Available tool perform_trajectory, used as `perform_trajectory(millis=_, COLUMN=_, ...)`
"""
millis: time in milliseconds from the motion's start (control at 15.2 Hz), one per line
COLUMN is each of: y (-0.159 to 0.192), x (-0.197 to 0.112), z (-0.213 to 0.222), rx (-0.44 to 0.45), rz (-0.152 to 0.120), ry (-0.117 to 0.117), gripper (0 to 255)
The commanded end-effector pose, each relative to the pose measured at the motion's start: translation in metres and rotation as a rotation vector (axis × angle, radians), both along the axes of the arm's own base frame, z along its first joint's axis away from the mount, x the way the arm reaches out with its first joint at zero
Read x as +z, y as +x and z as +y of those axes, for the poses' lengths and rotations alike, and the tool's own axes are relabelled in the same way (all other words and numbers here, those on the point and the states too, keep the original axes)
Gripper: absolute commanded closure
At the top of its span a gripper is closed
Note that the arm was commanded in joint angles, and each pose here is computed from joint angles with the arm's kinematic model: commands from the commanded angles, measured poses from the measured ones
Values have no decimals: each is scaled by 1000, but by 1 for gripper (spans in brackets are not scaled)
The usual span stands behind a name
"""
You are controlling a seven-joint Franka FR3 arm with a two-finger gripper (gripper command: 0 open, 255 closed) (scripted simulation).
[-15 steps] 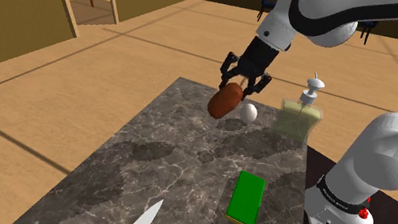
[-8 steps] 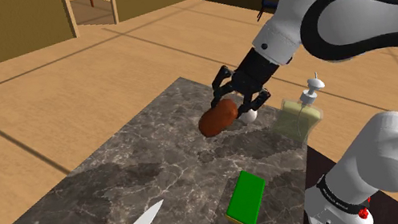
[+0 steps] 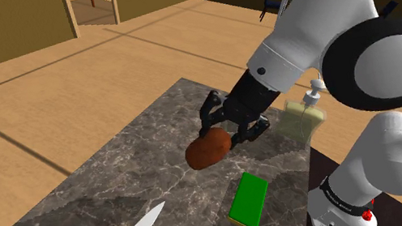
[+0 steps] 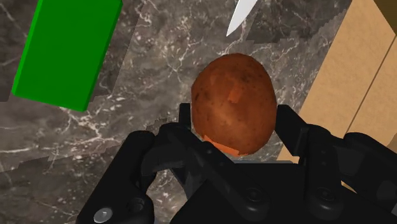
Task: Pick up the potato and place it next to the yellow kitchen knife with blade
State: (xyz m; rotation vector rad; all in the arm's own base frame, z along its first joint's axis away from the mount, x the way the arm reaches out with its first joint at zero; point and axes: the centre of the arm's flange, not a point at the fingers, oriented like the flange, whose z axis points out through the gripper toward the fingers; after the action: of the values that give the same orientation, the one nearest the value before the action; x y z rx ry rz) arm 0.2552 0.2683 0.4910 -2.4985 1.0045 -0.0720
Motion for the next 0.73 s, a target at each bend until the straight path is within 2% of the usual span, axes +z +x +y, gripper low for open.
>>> perform_trajectory(millis=0, y=-13, x=1, z=22, rx=-1, rz=0, ry=1, gripper=255)
perform_trajectory(millis=660, y=-13, x=-52, z=22, rx=-1, rz=0, ry=1, gripper=255)
